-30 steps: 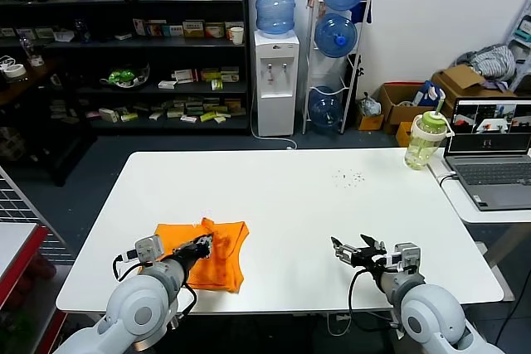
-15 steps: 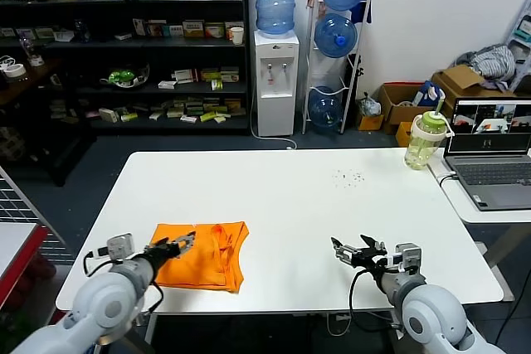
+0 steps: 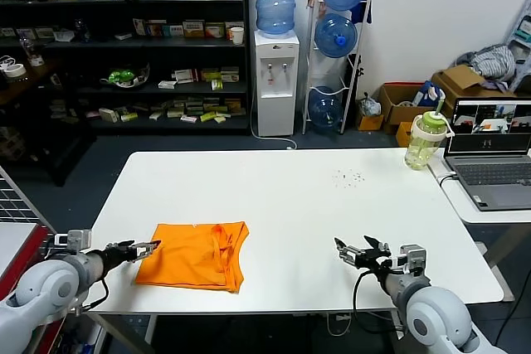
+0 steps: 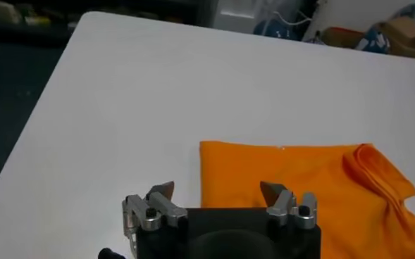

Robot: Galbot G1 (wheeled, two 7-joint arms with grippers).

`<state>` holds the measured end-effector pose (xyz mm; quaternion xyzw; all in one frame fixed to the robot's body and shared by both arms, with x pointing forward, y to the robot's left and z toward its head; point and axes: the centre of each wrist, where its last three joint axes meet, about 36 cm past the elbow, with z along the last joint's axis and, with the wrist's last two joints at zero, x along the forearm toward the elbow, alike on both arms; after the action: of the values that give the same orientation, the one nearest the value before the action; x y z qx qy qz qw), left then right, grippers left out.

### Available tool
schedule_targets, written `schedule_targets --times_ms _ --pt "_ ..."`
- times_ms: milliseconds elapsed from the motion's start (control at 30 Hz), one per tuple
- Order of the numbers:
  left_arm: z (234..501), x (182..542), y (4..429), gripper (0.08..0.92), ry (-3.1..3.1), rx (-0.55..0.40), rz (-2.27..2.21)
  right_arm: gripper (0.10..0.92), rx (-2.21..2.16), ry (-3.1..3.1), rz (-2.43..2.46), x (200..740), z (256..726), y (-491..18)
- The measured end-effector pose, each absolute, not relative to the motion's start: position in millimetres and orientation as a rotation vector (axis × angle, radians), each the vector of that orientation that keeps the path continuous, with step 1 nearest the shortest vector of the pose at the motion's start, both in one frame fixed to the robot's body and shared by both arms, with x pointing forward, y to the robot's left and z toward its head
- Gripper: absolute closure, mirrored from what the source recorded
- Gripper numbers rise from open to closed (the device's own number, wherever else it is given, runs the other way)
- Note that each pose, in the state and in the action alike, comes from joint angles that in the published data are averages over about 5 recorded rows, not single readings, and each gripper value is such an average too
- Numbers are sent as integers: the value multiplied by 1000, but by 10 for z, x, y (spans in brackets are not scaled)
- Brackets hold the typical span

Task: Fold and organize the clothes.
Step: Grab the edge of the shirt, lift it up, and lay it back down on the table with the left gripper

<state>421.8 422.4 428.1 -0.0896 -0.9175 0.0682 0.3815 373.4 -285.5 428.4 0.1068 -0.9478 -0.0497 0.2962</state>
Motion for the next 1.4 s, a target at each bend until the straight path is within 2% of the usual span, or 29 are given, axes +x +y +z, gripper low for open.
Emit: schedule_targets --times_ms 300,767,867,1400 --pt "4217 4263 4402 177 -2299 -283 174 200 285 -2520 -135 3741 4282 -2846" --pt "4065 4315 4407 185 -2283 -293 187 200 276 -2517 -132 3725 4275 -2863" --pt "4044 4310 4389 242 -2281 -297 188 200 276 -2517 -132 3725 4275 -2863" --pt "3961 4295 4249 708 -2279 -318 218 200 275 -2514 -133 3706 4273 -2865"
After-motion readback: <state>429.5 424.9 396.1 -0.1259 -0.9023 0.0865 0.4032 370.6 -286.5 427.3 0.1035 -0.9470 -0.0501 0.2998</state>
